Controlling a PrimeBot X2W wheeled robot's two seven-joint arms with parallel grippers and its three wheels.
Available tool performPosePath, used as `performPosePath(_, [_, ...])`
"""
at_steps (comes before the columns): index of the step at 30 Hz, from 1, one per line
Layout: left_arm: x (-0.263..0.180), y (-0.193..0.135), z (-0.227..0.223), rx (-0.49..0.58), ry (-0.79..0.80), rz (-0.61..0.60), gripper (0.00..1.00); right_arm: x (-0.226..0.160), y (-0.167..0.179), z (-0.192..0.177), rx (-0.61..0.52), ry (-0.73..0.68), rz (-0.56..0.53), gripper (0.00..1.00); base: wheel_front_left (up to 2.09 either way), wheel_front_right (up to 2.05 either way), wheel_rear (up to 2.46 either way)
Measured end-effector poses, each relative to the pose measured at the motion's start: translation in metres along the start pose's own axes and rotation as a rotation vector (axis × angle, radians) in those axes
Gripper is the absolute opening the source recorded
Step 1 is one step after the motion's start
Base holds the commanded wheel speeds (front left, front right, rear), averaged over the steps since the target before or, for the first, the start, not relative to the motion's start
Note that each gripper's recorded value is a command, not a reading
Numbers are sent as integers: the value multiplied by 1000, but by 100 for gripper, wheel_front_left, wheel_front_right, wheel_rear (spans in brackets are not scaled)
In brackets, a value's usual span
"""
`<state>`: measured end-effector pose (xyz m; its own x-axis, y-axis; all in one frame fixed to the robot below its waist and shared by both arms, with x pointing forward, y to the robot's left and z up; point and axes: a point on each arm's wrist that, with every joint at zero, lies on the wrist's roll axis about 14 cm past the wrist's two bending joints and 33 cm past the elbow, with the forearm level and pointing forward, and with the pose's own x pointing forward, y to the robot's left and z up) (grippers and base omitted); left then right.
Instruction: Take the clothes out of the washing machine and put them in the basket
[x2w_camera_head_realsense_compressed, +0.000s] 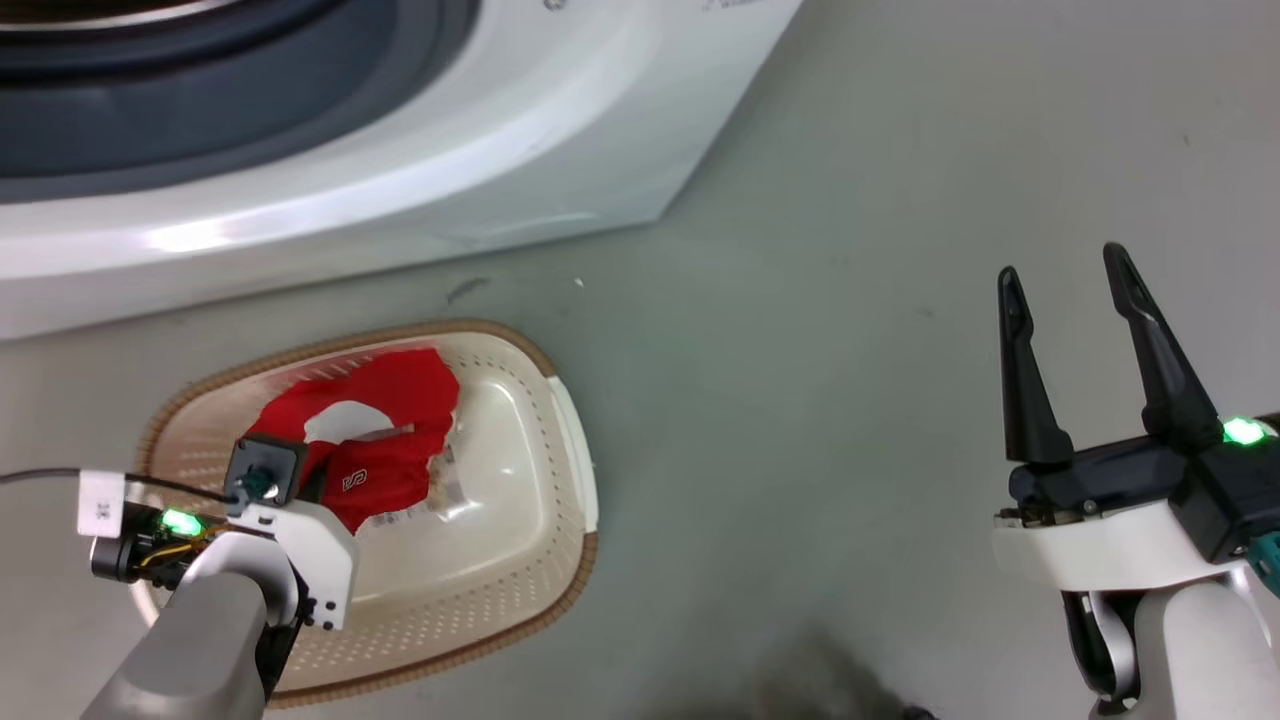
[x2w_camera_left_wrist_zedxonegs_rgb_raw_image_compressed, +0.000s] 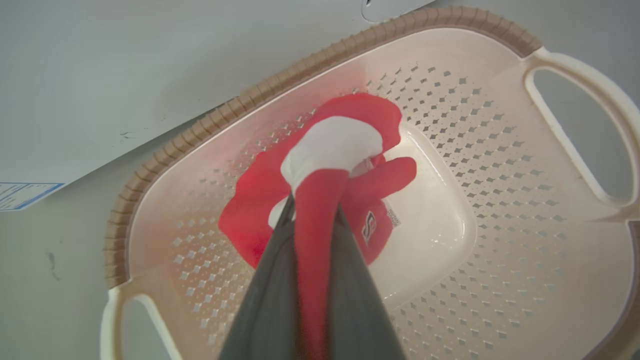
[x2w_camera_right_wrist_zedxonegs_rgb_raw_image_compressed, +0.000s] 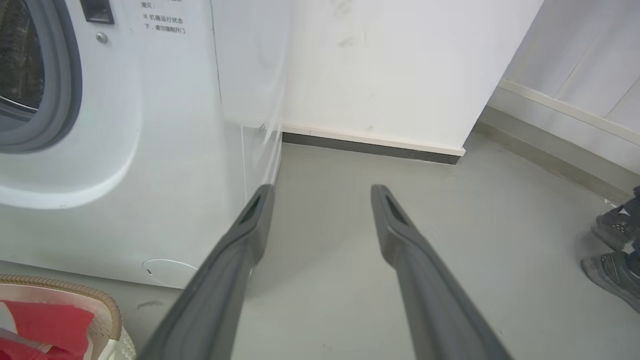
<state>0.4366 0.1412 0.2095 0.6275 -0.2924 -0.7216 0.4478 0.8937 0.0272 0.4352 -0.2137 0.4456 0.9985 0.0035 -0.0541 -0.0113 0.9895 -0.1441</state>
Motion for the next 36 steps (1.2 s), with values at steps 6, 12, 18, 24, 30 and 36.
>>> performPosePath(6, [28, -9, -19, -72, 72, -2, 0, 0, -7, -17, -21, 49, -17, 100, 0, 0, 0])
performPosePath(12, [26, -14, -22, -114, 94, 9, 100, -1, -8, -12, -31, 38, -19, 100, 0, 0, 0])
performPosePath(18, [13, -8, 17, -134, -27, 33, 100, 0, 0, 4, -27, -7, 4, 100, 0, 0, 0])
performPosePath(24, [-18, -3, 45, -166, -144, 58, 100, -4, 2, 25, -12, -62, 8, 100, 0, 0, 0])
performPosePath(30, [-60, 5, 76, -164, -283, 104, 100, -16, 9, 39, 7, -92, 26, 100, 0, 0, 0])
performPosePath(36, [-104, 14, 103, -154, -416, 159, 100, -29, 14, 61, 25, -148, 38, 100, 0, 0, 0])
